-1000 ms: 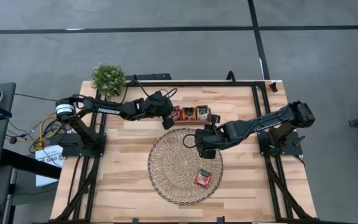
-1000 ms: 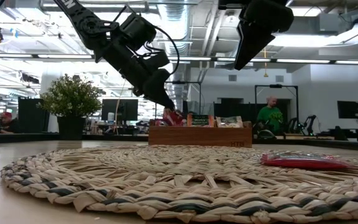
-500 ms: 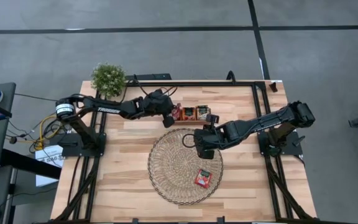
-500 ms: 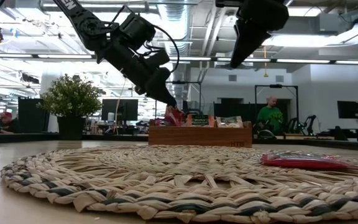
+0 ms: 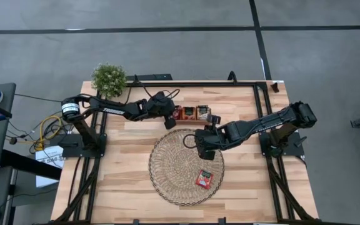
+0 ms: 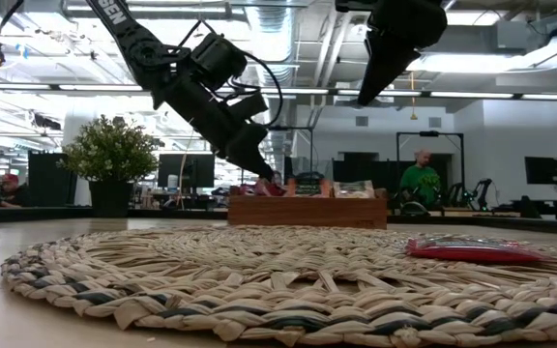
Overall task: Pick & Place Tea
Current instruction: Put the red tea bag into the left section of the wooden organizer
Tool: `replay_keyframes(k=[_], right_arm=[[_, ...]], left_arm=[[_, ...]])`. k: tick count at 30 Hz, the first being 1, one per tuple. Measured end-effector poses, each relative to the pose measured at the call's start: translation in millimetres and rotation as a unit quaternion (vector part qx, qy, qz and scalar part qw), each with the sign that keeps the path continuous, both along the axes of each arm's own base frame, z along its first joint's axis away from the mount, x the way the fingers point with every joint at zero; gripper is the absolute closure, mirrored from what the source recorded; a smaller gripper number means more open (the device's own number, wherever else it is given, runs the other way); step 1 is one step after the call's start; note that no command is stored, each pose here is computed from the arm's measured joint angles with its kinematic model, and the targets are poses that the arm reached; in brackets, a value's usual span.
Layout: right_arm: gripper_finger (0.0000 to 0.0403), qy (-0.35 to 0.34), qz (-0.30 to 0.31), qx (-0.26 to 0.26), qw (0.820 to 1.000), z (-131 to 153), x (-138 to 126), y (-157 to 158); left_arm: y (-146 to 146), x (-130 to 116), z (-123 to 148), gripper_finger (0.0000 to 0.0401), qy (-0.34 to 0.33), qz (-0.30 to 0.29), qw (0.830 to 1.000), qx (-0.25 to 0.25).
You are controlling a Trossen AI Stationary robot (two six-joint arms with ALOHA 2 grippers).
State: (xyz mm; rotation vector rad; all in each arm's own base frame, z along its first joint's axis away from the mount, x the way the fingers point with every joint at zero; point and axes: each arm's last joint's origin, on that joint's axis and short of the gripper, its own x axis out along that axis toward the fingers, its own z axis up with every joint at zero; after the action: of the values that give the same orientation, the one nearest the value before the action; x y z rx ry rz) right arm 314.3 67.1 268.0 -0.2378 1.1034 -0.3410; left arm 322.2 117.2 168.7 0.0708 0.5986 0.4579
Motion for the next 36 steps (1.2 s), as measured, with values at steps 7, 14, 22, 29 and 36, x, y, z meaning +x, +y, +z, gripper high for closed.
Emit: replay_keyframes(k=[7, 14, 22, 29, 36], right_arm=[[0.0296, 0.0, 0.0, 0.0, 1.0, 0.0, 0.0, 0.0], [0.0296, 0.0, 0.0, 0.0, 1.0, 0.0, 0.0, 0.0], [0.0296, 0.0, 0.0, 0.0, 1.0, 0.0, 0.0, 0.0], [0.0296, 0.0, 0.0, 0.0, 1.0, -0.1, 0.1, 0.0], [0.0296, 0.0, 0.0, -0.001, 1.0, -0.1, 0.1, 0.0]], left_arm=[[1.2, -0.8, 0.0, 0.0401, 0.005, 0.021, 1.0, 0.013], [1.2, -0.8, 0.0, 0.0396, 0.007, 0.019, 1.0, 0.016], [1.7, -1.4, 1.8, 0.0358, 0.034, -0.002, 0.997, 0.063], [4.5, -3.3, 2.5, 0.0324, 0.063, 0.032, 0.991, 0.112], [4.8, -3.4, 2.9, 0.0314, 0.075, 0.028, 0.988, 0.131]])
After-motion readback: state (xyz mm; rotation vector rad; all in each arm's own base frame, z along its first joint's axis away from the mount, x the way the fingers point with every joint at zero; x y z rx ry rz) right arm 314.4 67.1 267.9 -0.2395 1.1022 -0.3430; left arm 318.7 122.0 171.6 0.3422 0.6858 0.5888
